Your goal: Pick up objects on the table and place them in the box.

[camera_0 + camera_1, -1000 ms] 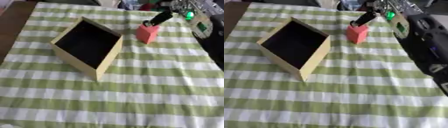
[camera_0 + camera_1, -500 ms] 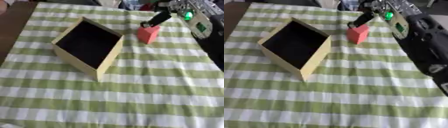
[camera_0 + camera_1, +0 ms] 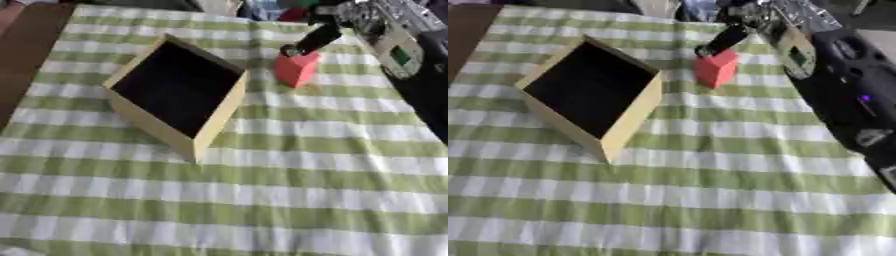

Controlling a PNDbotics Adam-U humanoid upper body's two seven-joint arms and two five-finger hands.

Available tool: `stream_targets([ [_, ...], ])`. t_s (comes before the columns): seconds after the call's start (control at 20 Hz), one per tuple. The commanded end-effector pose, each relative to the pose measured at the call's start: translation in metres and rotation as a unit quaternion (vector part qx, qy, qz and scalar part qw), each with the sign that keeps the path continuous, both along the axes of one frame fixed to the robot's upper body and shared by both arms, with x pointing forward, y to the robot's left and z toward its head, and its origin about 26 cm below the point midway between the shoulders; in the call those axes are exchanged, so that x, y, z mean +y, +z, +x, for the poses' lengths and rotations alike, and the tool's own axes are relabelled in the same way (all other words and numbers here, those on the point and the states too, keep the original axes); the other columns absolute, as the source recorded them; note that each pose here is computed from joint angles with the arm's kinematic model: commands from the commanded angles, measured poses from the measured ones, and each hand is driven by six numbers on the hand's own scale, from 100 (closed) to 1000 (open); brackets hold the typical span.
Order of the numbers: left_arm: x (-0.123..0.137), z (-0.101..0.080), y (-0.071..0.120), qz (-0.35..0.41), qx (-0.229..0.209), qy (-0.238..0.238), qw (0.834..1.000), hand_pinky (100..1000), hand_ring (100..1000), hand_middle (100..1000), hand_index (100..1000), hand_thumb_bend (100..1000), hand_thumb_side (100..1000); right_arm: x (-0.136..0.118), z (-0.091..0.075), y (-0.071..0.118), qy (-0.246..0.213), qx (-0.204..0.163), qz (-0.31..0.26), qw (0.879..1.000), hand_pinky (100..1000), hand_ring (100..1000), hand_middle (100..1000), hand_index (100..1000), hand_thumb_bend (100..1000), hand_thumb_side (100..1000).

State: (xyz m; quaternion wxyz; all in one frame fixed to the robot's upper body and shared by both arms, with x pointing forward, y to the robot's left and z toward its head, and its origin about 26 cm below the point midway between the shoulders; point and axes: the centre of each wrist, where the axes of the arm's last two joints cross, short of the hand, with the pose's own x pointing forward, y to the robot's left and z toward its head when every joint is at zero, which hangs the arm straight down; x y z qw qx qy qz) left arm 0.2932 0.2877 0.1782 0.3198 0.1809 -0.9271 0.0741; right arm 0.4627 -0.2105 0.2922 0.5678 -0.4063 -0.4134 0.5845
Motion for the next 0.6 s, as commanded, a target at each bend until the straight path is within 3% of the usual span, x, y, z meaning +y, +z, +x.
stream_targets([
  [0.05,0.000,-0.001,0.009,0.005,-0.016,-0.004,1.000,1000,503,480,666,108,142,-0.005,0.005,0.000,-0.059,0.025,0.004,0.998,1000,1000,921,989,434,686],
  [0.35,-0.001,-0.001,0.010,0.005,-0.018,-0.005,1.000,1000,504,480,666,110,141,-0.010,0.011,-0.013,-0.076,0.033,-0.003,0.997,1000,1000,920,986,438,697],
  [0.6,-0.001,0.000,0.010,0.005,-0.018,-0.006,1.000,1000,505,481,666,110,140,-0.012,0.014,-0.019,-0.082,0.047,0.013,0.995,1000,1000,916,999,369,760],
])
